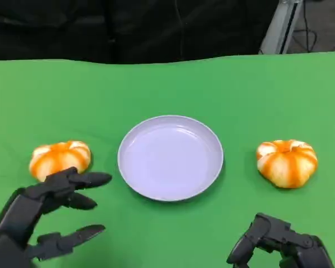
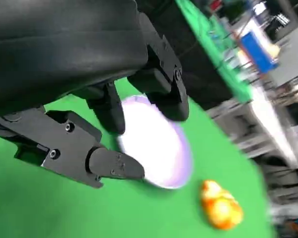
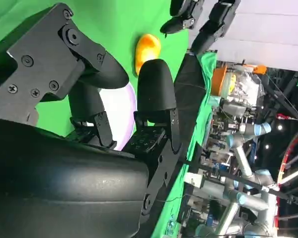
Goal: Grasp the bread from the table and place it into the plate.
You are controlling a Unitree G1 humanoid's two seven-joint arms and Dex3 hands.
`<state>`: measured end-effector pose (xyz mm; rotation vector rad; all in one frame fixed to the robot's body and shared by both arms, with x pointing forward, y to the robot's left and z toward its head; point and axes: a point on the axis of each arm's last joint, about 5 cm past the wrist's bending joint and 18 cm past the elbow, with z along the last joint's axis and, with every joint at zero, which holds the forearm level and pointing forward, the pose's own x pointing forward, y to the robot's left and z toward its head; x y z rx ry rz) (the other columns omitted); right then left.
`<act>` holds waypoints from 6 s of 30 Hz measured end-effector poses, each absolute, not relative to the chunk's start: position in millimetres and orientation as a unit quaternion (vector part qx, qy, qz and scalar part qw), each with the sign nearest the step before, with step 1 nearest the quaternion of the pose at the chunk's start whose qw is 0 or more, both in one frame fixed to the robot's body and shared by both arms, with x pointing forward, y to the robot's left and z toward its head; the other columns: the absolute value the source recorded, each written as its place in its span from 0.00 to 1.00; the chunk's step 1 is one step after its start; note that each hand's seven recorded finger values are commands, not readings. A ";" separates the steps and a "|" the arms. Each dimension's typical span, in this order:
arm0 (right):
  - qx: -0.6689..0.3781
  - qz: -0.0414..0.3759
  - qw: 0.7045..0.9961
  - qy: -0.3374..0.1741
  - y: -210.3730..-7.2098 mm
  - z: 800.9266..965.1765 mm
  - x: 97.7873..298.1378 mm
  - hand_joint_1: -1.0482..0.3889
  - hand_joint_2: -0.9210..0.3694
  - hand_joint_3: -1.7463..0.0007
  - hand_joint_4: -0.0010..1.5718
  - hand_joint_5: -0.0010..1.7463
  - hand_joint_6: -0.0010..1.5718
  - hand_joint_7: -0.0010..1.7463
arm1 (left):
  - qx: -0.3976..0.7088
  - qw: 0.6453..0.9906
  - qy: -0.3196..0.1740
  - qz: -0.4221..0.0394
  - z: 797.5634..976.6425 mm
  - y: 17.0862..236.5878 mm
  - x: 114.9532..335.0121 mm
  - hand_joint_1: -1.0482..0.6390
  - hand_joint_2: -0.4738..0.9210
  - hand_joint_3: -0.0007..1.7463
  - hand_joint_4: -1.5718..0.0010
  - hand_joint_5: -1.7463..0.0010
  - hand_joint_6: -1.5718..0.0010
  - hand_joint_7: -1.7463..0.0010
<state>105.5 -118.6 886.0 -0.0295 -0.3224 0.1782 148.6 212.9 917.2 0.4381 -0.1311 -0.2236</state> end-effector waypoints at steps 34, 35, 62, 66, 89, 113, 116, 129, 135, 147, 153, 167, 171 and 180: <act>-0.013 0.086 0.984 -0.153 -119.4 887.6 99.8 0.67 0.47 0.24 0.48 0.90 0.51 0.74 | 0.650 0.751 0.066 -0.096 903.4 189.8 267.8 0.28 1.00 0.01 0.94 0.87 0.85 1.00; -0.013 0.086 0.984 -0.153 -119.4 887.6 99.8 0.67 0.47 0.24 0.48 0.90 0.51 0.74 | 0.650 0.751 0.064 -0.095 903.3 189.2 268.7 0.28 1.00 0.01 0.94 0.87 0.85 1.00; -0.013 0.087 0.984 -0.156 -117.6 888.1 100.4 0.68 0.48 0.23 0.48 0.90 0.52 0.74 | 0.645 0.743 0.129 -0.126 882.9 185.7 284.3 0.33 1.00 0.00 0.82 0.93 0.78 1.00; -0.019 0.088 0.984 -0.153 -116.5 887.6 99.0 0.68 0.48 0.23 0.48 0.89 0.52 0.74 | 0.640 0.738 0.159 -0.142 876.1 182.3 297.1 0.33 1.00 0.00 0.81 0.94 0.78 1.00; -0.022 0.087 0.984 -0.157 -116.9 888.5 99.8 0.67 0.49 0.22 0.48 0.90 0.52 0.74 | 0.620 0.765 0.113 -0.135 870.6 191.2 297.3 0.46 1.00 0.05 0.60 0.22 0.40 0.80; -0.021 0.085 0.983 -0.162 -115.6 889.3 102.2 0.69 0.50 0.21 0.49 0.90 0.52 0.74 | 0.540 0.830 -0.134 -0.045 879.7 185.3 277.7 0.55 0.65 0.64 0.43 0.00 0.58 0.00; -0.021 0.085 0.983 -0.162 -115.6 889.3 102.2 0.69 0.50 0.21 0.49 0.90 0.52 0.74 | 0.540 0.830 -0.135 -0.045 879.8 185.3 277.8 0.55 0.65 0.64 0.43 0.00 0.58 0.00; -0.021 0.085 0.983 -0.162 -115.6 889.4 102.4 0.69 0.50 0.21 0.49 0.90 0.52 0.74 | 0.540 0.830 -0.135 -0.045 880.1 185.2 277.8 0.55 0.65 0.65 0.43 0.00 0.58 0.00; -0.021 0.085 0.983 -0.162 -115.6 889.4 102.4 0.69 0.50 0.21 0.49 0.90 0.52 0.74 | 0.540 0.830 -0.135 -0.045 880.1 185.2 277.9 0.55 0.64 0.65 0.43 0.00 0.58 0.00; -0.021 0.085 0.983 -0.162 -115.6 889.4 102.4 0.69 0.50 0.21 0.49 0.90 0.52 0.74 | 0.540 0.830 -0.135 -0.045 880.1 185.2 277.9 0.55 0.59 0.73 0.41 0.00 0.55 0.00; -0.019 0.088 0.983 -0.162 -113.3 887.5 107.0 0.69 0.51 0.20 0.49 0.91 0.52 0.74 | 0.481 0.830 -0.279 -0.043 922.6 153.9 281.4 0.55 0.54 0.80 0.40 0.00 0.52 0.00; -0.018 0.086 0.983 -0.159 -113.1 886.5 106.6 0.69 0.51 0.20 0.48 0.91 0.52 0.74 | 0.479 0.832 -0.277 -0.042 925.8 153.0 280.2 0.55 0.53 0.81 0.40 0.00 0.52 0.00; -0.018 0.086 0.983 -0.159 -113.2 886.5 106.5 0.68 0.50 0.21 0.48 0.90 0.52 0.74 | 0.479 0.832 -0.277 -0.042 925.9 153.0 280.2 0.54 0.54 0.82 0.40 0.00 0.53 0.00; -0.018 0.084 0.984 -0.155 -113.4 886.2 103.0 0.68 0.50 0.21 0.48 0.91 0.52 0.74 | 0.441 0.837 -0.306 -0.107 922.0 108.4 273.4 0.53 0.55 0.84 0.39 0.00 0.53 0.00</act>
